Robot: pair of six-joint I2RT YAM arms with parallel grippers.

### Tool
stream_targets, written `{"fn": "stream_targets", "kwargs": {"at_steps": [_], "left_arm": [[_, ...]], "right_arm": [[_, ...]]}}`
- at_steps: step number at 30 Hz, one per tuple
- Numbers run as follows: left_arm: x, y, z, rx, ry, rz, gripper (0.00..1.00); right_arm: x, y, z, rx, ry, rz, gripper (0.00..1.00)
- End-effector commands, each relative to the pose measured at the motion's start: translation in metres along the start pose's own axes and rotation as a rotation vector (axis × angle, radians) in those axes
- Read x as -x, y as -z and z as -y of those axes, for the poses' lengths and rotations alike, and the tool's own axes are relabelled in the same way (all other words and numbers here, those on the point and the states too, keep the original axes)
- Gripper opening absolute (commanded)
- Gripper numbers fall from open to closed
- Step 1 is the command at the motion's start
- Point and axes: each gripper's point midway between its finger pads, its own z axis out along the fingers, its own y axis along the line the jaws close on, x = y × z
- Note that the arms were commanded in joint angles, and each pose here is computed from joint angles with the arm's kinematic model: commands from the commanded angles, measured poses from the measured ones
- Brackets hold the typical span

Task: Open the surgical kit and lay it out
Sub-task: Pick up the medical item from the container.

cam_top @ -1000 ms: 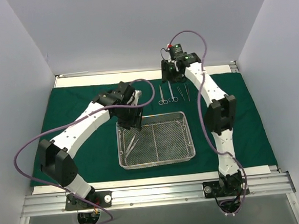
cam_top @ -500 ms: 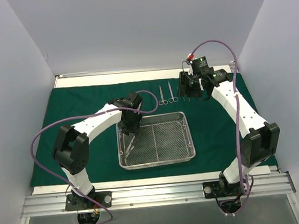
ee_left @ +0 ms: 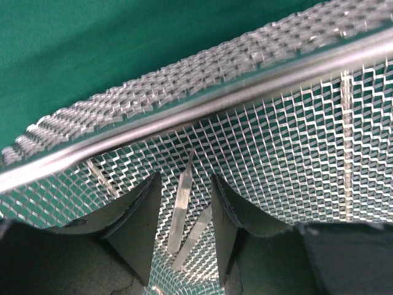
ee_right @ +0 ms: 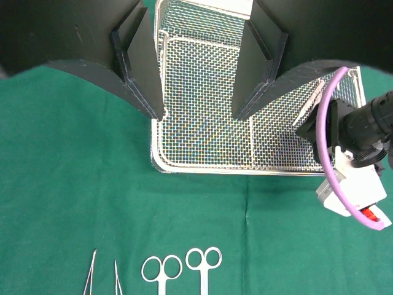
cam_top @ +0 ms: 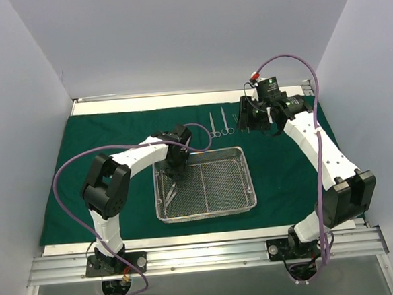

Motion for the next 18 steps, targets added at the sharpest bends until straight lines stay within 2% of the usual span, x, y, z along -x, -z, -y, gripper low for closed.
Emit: {"fn": "stream_targets", "kwargs": {"at_steps": [1,9,13,14,15,16,18], "left_arm": [[0.016,-0.007,-0.002,0.001,-0.002,0.043,0.47],[-0.019,-0.038,-0.005,-0.020,0.048,-0.075,0.45],[-0.032,-0.049,-0.004,-0.034,0.051,-0.102,0.37],[-0.033,-0.051,-0.001,-0.052,0.058,-0.109,0.28],[-0.034,-0.050,0.001,-0.062,0.060,-0.106,0.24],[-0.041,-0.052,0.000,-0.067,0.062,-0.117,0.16],[-0.041,-0.051,0.003,-0.088,0.066,-0.107,0.15]], "right_arm": [[0.004,0.014,0.004,-0.008,-0.003,0.029,0.49],[0.009,0.015,0.001,0.009,0.009,0.041,0.49],[0.008,0.016,0.001,0.010,0.011,0.041,0.49],[0.008,0.017,0.001,0.009,0.011,0.043,0.49],[0.007,0.018,0.001,0.009,0.011,0.041,0.49],[0.008,0.018,0.001,0.010,0.011,0.044,0.48],[0.009,0.021,0.001,0.010,0.013,0.051,0.48]]}}
